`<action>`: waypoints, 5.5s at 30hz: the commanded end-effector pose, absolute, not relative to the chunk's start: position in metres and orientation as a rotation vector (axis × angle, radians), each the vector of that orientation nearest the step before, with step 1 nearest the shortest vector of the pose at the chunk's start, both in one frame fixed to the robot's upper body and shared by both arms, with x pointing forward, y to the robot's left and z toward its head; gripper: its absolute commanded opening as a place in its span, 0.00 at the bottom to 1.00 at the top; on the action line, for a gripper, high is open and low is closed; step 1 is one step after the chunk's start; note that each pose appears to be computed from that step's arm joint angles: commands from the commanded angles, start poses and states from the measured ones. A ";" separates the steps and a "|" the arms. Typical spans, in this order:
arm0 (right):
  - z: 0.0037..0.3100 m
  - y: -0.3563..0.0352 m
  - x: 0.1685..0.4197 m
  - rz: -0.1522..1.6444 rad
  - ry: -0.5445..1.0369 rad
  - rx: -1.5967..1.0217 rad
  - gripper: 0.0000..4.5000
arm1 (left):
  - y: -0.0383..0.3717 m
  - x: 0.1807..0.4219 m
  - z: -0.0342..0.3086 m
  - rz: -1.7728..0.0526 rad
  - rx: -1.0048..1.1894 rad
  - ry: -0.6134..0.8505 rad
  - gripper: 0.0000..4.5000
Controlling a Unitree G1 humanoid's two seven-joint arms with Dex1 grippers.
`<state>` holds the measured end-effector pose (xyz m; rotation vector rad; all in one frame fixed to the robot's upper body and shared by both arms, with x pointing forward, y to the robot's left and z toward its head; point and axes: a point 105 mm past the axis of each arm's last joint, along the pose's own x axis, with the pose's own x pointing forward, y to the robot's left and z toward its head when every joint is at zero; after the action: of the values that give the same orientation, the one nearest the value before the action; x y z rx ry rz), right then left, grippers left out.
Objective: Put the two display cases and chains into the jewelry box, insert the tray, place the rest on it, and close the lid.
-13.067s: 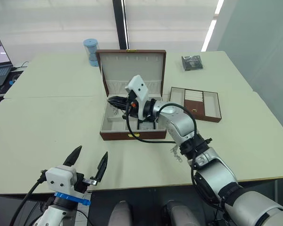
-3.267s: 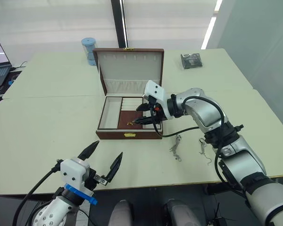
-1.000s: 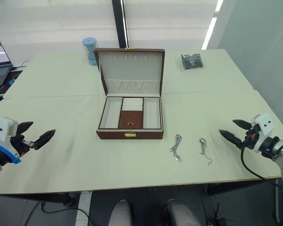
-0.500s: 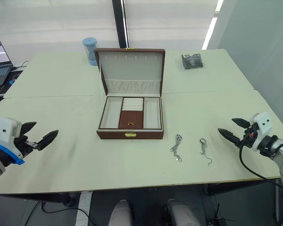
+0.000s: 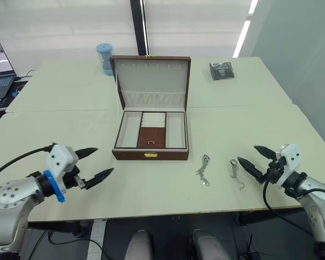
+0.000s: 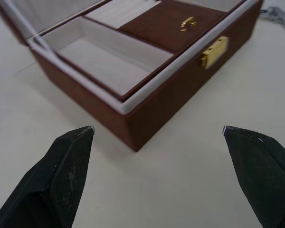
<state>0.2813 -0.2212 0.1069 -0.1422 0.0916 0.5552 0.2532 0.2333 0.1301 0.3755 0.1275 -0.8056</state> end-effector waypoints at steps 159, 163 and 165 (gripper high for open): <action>0.198 0.094 0.371 1.181 -0.085 -0.055 0.99 | 0.187 0.218 0.133 -0.362 0.064 -0.135 1.00; 0.204 0.069 0.369 1.190 -0.137 -0.042 0.99 | 0.191 0.219 0.130 -0.384 0.057 -0.094 1.00; 0.204 0.048 0.369 1.181 -0.158 -0.033 0.99 | 0.198 0.220 0.130 -0.400 0.069 -0.071 1.00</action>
<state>0.3717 0.0633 0.1857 -0.0600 -0.0787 1.1764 0.2199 0.1931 0.1205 0.0527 -0.0531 -0.3844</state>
